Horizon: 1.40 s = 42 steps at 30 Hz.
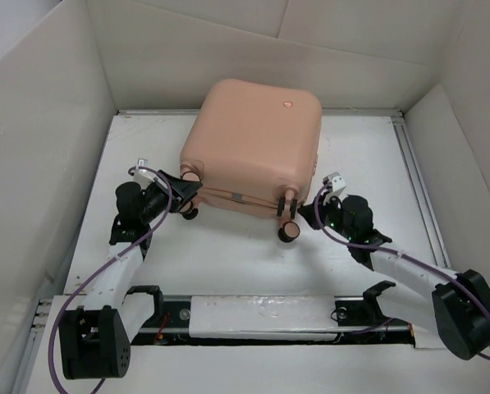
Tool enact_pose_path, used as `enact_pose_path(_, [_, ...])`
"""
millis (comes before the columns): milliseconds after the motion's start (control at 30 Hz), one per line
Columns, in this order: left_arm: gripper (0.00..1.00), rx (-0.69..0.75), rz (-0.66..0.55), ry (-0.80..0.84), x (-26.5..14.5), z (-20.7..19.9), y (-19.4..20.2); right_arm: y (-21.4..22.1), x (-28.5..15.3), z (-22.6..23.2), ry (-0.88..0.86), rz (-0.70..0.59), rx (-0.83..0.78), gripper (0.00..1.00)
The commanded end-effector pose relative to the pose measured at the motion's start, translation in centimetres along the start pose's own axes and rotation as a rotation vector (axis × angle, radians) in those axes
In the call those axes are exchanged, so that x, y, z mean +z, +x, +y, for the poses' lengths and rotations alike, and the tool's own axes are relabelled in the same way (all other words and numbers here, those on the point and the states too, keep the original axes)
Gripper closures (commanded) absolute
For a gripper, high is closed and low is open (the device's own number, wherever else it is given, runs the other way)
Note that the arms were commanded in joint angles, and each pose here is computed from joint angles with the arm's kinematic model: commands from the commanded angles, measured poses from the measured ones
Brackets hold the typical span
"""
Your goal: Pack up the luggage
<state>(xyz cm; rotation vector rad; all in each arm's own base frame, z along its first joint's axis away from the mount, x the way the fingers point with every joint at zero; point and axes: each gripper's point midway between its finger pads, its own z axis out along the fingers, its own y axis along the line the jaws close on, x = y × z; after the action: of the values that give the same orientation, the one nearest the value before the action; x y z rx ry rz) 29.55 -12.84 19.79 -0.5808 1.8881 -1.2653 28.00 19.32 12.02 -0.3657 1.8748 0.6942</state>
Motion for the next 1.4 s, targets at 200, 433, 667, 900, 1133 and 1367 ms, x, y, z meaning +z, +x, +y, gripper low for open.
enact_pose_path(200, [1.00,0.177,-0.045,0.234,-1.3,-6.7,-1.3,-1.0,-0.3,4.1,-0.151,-0.080,0.090,1.00])
enact_pose_path(433, [1.00,0.168,-0.033,0.300,-2.4,-8.5,-0.7,-7.7,-5.4,17.7,-0.727,-0.251,0.299,1.00])
enact_pose_path(667, [1.00,0.185,-0.043,0.344,-3.7,-9.8,-0.3,-10.9,-1.1,19.0,-0.624,-0.312,0.342,1.00])
enact_pose_path(900, [1.00,0.179,-0.022,0.328,-3.5,-8.6,0.4,-14.2,3.4,14.5,-0.257,-0.388,0.242,1.00])
enact_pose_path(1133, [1.00,0.193,-0.006,0.337,-4.1,-7.9,1.5,-18.2,1.4,5.1,-0.047,-0.397,0.221,1.00])
enact_pose_path(1367, [1.00,0.221,-0.056,0.353,-4.9,-8.2,1.4,-5.6,1.2,7.9,-0.083,-0.235,0.254,1.00])
